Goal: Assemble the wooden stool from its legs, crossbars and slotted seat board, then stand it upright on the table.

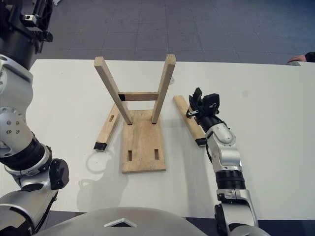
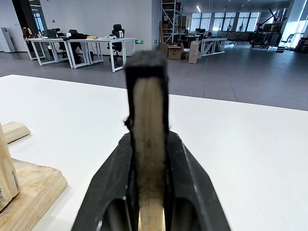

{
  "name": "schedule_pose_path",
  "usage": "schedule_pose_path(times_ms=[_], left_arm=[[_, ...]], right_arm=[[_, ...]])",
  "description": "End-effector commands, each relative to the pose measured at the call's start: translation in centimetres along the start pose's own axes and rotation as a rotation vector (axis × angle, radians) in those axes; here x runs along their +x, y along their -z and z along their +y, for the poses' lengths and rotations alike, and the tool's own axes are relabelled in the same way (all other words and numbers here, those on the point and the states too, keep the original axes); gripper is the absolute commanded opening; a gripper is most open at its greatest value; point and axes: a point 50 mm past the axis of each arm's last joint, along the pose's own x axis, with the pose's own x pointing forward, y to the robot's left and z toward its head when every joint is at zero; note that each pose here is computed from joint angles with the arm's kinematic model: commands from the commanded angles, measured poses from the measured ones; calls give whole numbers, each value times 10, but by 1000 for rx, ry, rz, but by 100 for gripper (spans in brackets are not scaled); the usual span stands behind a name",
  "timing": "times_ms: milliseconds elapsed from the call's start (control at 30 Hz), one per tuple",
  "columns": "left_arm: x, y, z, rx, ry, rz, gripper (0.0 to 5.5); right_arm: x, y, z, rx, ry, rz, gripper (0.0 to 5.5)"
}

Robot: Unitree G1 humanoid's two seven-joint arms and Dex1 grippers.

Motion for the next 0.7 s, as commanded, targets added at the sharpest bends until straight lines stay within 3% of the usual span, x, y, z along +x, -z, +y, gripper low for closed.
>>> schedule_pose_path(times_ms=[33, 267, 700], left_arm=[[2, 0, -1, 6, 6, 10, 275], [2, 1, -2, 5, 10, 13, 275], [2, 1, -1, 7, 3, 11, 275]], right_arm=[[-46, 74, -2, 45, 68, 342, 40], [-51, 70, 1, 35, 70, 325, 40], [-40, 53, -7, 23, 48, 290, 297]])
